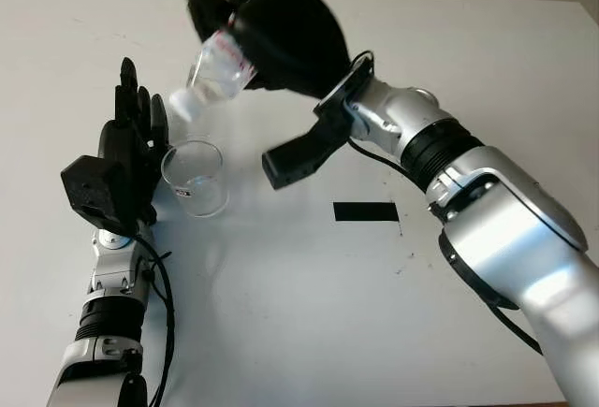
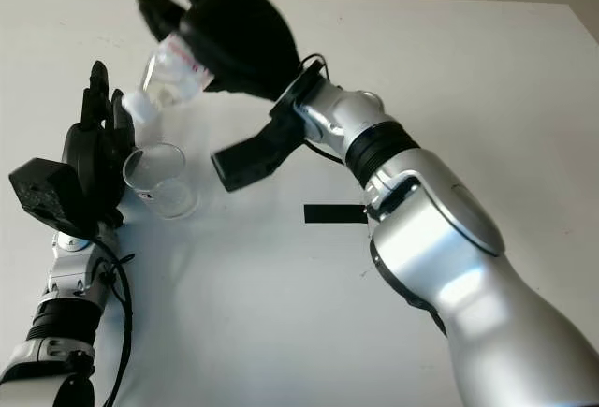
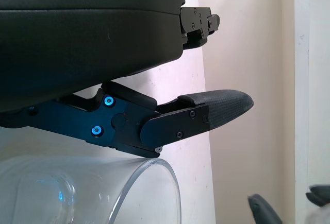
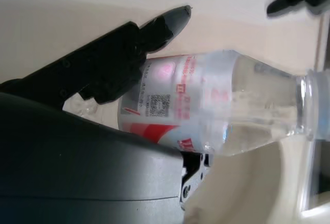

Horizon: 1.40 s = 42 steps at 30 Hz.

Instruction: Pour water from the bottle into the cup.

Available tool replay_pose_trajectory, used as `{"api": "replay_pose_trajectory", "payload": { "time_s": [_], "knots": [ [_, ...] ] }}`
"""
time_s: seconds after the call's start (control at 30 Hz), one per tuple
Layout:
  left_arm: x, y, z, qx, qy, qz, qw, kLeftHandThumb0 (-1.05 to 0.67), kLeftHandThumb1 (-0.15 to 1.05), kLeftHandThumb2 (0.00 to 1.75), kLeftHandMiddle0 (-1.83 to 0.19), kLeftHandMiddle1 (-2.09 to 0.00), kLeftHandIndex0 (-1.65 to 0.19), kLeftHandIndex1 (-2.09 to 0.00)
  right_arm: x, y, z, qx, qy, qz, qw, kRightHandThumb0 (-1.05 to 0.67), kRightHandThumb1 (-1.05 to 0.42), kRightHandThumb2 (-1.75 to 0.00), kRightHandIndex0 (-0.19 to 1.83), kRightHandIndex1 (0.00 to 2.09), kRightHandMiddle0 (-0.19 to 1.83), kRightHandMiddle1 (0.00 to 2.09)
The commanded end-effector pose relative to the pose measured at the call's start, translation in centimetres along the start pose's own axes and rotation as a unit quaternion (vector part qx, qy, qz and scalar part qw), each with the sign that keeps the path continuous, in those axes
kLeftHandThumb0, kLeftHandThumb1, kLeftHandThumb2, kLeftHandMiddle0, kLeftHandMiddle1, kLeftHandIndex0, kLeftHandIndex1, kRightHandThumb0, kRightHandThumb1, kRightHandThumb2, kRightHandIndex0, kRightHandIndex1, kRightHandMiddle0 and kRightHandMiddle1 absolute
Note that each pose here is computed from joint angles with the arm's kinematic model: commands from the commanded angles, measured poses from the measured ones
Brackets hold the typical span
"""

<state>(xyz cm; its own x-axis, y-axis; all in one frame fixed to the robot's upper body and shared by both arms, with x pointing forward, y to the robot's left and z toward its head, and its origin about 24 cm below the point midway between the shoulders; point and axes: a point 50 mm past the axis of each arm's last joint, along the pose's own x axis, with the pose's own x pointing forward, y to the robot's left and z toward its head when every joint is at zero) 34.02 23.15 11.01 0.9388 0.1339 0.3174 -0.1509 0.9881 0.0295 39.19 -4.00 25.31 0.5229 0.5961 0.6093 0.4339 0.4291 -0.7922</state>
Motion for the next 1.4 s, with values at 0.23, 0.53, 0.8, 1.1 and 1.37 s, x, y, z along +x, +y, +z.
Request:
{"api": "replay_pose_trajectory", "payload": {
  "time_s": [0.23,0.53,0.8,1.1,1.37],
  "knots": [
    [-0.1,0.4,-0.4,0.007,0.006,0.000,1.000,-0.72,1.05,0.66,0.08,-0.05,0.11,-0.05,-2.8,-0.2,-3.8,0.321,0.167,0.016,0.932,-0.19,-1.05,-0.12,1.11,2.09,0.91,2.09],
    [-0.2,0.5,-0.4,0.002,0.003,0.001,1.000,-0.72,1.05,0.67,0.09,-0.05,0.11,-0.05,-7.7,0.0,-6.3,0.529,0.271,0.042,0.803,-0.19,-1.05,-0.22,1.07,2.09,0.88,2.09],
    [-0.4,0.5,-0.5,0.000,0.005,0.003,1.000,-0.70,1.05,0.70,0.11,-0.05,0.14,-0.04,-11.1,-1.9,-5.8,0.577,0.292,0.051,0.761,-0.22,-1.05,-0.30,1.33,2.09,0.53,2.09],
    [-0.9,1.0,-0.4,0.004,0.005,0.000,1.000,-0.69,1.05,0.74,0.12,-0.05,0.16,-0.04,-13.0,-3.2,-4.0,0.608,0.297,0.068,0.733,-0.26,-1.05,-0.35,1.39,2.09,0.22,2.09],
    [-1.1,1.1,-0.2,0.004,0.008,-0.006,1.000,-0.68,1.05,0.77,0.16,-0.04,0.19,-0.04,-14.0,-2.8,-2.7,0.598,0.339,0.083,0.721,-0.25,-1.05,-0.39,1.80,2.09,0.58,2.09]
  ]
}}
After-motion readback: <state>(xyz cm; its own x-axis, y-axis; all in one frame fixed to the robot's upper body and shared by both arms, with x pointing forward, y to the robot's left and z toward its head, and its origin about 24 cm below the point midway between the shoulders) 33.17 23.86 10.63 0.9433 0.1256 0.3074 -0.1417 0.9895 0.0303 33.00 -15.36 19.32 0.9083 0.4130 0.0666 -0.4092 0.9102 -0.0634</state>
